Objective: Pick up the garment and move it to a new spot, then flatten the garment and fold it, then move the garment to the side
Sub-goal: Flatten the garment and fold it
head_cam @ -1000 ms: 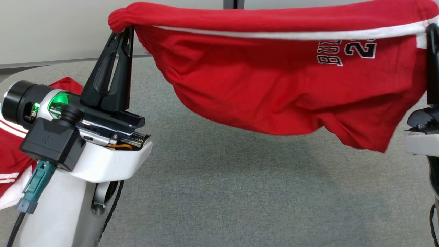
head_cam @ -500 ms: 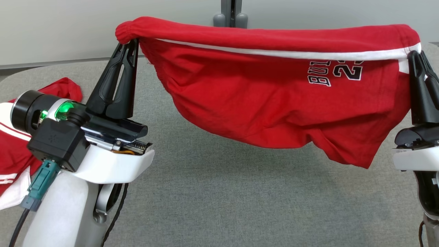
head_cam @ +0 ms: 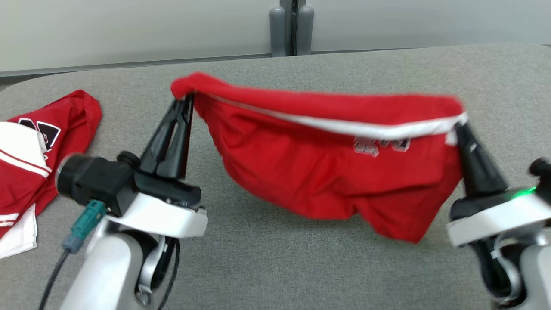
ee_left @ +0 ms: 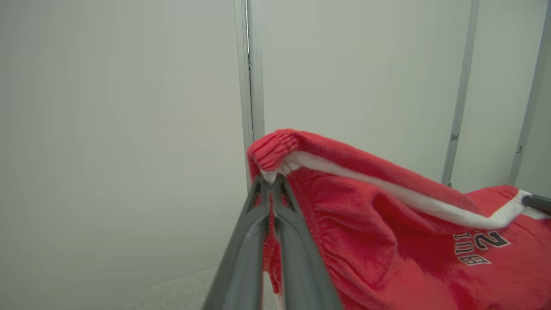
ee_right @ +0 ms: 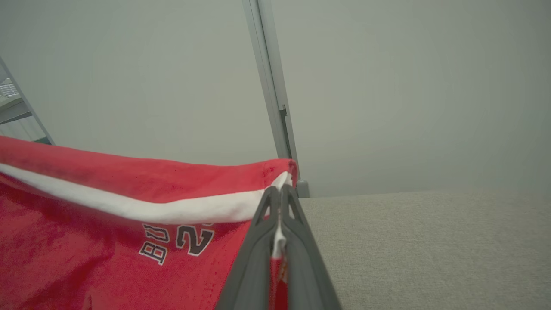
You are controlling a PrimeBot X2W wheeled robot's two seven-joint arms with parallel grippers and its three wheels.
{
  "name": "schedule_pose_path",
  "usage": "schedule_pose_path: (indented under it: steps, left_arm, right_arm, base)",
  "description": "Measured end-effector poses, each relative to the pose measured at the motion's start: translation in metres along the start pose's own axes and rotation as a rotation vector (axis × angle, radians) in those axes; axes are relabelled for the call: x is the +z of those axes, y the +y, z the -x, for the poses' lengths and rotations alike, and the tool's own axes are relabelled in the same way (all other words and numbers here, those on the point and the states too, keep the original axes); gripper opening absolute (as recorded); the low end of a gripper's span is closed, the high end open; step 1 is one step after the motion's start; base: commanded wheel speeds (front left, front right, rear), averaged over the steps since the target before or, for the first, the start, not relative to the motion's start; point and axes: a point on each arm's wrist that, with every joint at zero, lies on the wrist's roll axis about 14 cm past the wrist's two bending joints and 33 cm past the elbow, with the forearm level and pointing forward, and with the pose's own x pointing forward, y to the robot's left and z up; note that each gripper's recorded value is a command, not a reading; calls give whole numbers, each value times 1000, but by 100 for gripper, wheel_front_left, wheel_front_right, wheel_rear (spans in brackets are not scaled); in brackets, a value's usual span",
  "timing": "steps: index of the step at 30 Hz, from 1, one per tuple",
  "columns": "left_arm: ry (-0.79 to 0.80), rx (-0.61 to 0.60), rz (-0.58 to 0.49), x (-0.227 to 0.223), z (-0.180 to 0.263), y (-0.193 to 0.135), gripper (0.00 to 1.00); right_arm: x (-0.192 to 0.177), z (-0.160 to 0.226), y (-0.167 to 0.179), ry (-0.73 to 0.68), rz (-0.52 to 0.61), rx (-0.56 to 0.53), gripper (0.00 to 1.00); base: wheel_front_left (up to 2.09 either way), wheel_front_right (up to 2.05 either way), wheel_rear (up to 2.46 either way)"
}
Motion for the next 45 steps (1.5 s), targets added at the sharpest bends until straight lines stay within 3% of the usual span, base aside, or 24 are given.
schedule_pose_path:
  steps: [7,13,14,15,16,17,18,25,35,45]
  left_arm:
    - [299,72,151,-89,38,-1,0]
    - [487,146,227,-147,69,5,0]
    - [509,150,236,-154,74,5,0]
    - [528,158,241,-160,77,6,0]
    - [538,159,243,-164,78,6,33]
    - [548,163,250,-167,79,6,88]
    - [555,165,254,-170,78,6,100]
    - [497,201,235,-166,74,16,100]
    - [247,278,120,-113,53,48,100]
    - [198,270,44,-87,73,53,100]
  right_arm:
    - [-96,18,3,248,-123,-28,0]
    - [-132,20,-6,321,-158,-66,0]
    - [-137,20,-8,334,-153,-70,15]
    - [-140,20,-9,337,-154,-72,44]
    - [-140,19,-9,331,-157,-72,100]
    - [-140,17,-9,327,-157,-72,100]
    - [-140,16,-9,323,-156,-72,100]
    - [-119,9,-25,215,-104,-96,100]
    - [-49,-4,-38,-11,78,-96,100]
    - [-41,25,-6,15,111,-60,100]
  base:
    - [0,0,0]
    - [0,0,0]
    - [0,0,0]
    - [0,0,0]
    - [0,0,0]
    - [0,0,0]
    - [0,0,0]
    - [0,0,0]
    - [0,0,0]
    - [0,0,0]
